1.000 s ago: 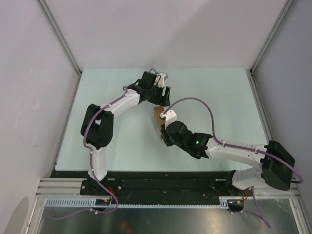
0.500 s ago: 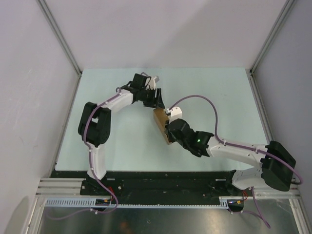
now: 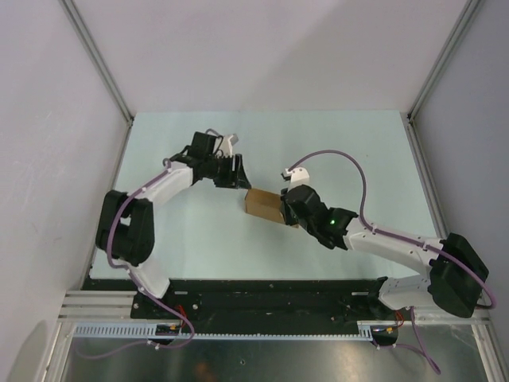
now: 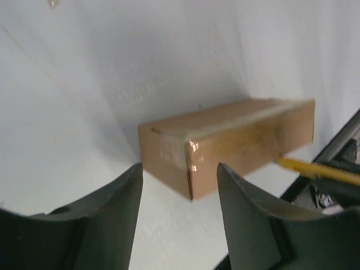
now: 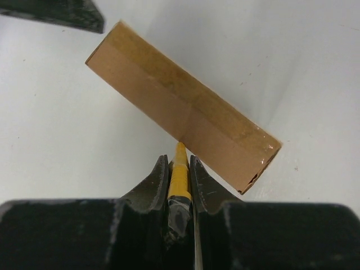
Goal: Unpack the express box
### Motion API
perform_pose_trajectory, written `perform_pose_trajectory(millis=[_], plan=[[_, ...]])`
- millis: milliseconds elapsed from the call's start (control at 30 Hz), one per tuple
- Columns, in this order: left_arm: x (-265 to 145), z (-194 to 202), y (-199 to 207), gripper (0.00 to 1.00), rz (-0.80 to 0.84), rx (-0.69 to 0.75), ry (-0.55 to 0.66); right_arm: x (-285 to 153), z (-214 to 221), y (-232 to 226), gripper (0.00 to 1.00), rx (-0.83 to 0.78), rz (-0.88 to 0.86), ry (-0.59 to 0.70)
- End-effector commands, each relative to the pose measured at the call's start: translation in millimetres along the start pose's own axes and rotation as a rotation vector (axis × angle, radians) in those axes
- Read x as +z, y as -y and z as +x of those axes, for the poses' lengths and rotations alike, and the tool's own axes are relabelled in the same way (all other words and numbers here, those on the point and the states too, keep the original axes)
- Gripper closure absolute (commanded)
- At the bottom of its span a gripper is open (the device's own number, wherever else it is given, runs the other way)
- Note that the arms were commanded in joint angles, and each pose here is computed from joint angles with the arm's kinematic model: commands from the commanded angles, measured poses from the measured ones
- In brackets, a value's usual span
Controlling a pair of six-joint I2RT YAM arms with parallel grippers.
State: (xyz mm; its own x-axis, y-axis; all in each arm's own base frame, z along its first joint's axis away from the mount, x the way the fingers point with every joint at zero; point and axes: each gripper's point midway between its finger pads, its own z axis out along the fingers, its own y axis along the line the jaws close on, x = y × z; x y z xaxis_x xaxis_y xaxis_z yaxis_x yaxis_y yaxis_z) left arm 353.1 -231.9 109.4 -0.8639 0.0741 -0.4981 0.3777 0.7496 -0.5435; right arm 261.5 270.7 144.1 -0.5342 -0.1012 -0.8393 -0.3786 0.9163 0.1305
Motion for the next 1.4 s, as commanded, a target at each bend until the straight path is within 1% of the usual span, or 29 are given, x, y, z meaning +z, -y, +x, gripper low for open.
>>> perform_pose_trajectory(millis=[0, 100, 167, 200, 267, 300, 367, 433, 467, 500, 533, 567, 600, 633, 667, 700, 767, 800, 867, 967, 1000, 1067, 1133, 1300, 1367], plan=[[-20.9, 6.9, 19.7, 0.4, 0.067, 0.026, 0.019, 3.6, -4.2, 13.9, 1.0, 0.028, 0.031, 0.008], [-24.7, 15.4, 26.7, 0.39, 0.093, 0.068, 0.013, 5.7, -7.8, 20.9, 1.0, 0.06, 0.046, 0.013], [-27.7, 16.9, 38.7, 0.39, 0.142, 0.129, 0.011, 6.9, -8.8, 24.7, 1.0, 0.077, 0.059, 0.016], [-26.7, 16.8, 42.8, 0.39, 0.14, 0.15, 0.012, 8.0, -9.5, 29.4, 1.0, 0.089, 0.075, 0.017], [-31.9, 5.7, 48.3, 0.39, 0.123, 0.181, 0.048, 6.4, -12.9, 30.8, 1.0, 0.114, 0.074, 0.025], [-33.7, -0.8, 46.9, 0.38, 0.093, 0.184, 0.069, 5.5, -12.8, 32.3, 1.0, 0.12, 0.076, 0.022], [-45.1, -20.0, 55.8, 0.36, 0.084, 0.226, 0.129, -1.1, -18.3, 30.8, 1.0, 0.133, 0.061, 0.036], [-53.5, -30.3, 69.1, 0.25, 0.097, 0.311, 0.169, -7.3, -19.2, 31.6, 1.0, 0.152, 0.06, 0.035], [-55.5, -33.5, 84.7, 0.21, 0.118, 0.372, 0.182, -10.7, -19.7, 32.0, 1.0, 0.155, 0.059, 0.037], [-56.1, -34.3, 92.1, 0.16, 0.127, 0.455, 0.191, -17.4, -23.2, 33.5, 1.0, 0.173, 0.056, 0.047], [-54.3, -34.0, 98.3, 0.13, 0.124, 0.49, 0.193, -20.6, -25.3, 35.7, 1.0, 0.184, 0.058, 0.054], [-51.0, -31.4, 113.2, 0.11, 0.14, 0.566, 0.193, -23.7, -26.3, 38.0, 1.0, 0.193, 0.061, 0.058], [-44.6, -29.9, 115.3, 0.09, 0.137, 0.624, 0.185, -28.0, -25.3, 41.2, 1.0, 0.212, 0.065, 0.057], [-39.5, -28.5, 118.9, 0.07, 0.14, 0.652, 0.176, -28.8, -25.1, 46.9, 1.0, 0.224, 0.076, 0.056], [-36.3, -29.1, 128.2, 0.07, 0.155, 0.675, 0.176, -29.8, -23.5, 48.9, 1.0, 0.229, 0.078, 0.053], [-26.2, -27.4, 126.1, 0.06, 0.158, 0.687, 0.155, -30.2, -18.5, 52.6, 1.0, 0.231, 0.088, 0.042], [-19.3, -28.7, 135.0, 0.06, 0.193, 0.71, 0.145, -30.8, -16.0, 58.9, 1.0, 0.247, 0.104, 0.041], [-7.9, -27.3, 130.2, 0.06, 0.193, 0.718, 0.124, -31.2, -13.0, 60.2, 1.0, 0.246, 0.108, 0.033], [2.6, -27.0, 133.2, 0.06, 0.192, 0.751, 0.112, -32.1, -10.9, 62.6, 1.0, 0.261, 0.115, 0.031], [23.0, -14.7, 133.5, 0.06, 0.188, 0.81, 0.068, -38.0, -8.4, 70.5, 1.0, 0.293, 0.149, 0.027], [31.3, -12.0, 126.8, 0.06, 0.155, 0.833, 0.053, -40.2, -8.7, 72.7, 1.0, 0.301, 0.158, 0.03], [42.2, -0.4, 125.7, 0.06, 0.141, 0.86, 0.021, -45.5, -10.7, 79.6, 1.0, 0.325, 0.182, 0.044], [51.3, 7.4, 120.8, 0.06, 0.118, 0.873, -0.005, -48.8, -10.4, 86.9, 1.0, 0.345, 0.202, 0.042], [62.4, 25.6, 124.6, 0.08, 0.146, 0.873, -0.05, -53.9, -9.0, 96.9, 1.0, 0.361, 0.224, 0.043], [66.7, 29.8, 120.2, 0.08, 0.128, 0.881, -0.064, -54.2, -8.4, 99.8, 1.0, 0.365, 0.231, 0.044]])
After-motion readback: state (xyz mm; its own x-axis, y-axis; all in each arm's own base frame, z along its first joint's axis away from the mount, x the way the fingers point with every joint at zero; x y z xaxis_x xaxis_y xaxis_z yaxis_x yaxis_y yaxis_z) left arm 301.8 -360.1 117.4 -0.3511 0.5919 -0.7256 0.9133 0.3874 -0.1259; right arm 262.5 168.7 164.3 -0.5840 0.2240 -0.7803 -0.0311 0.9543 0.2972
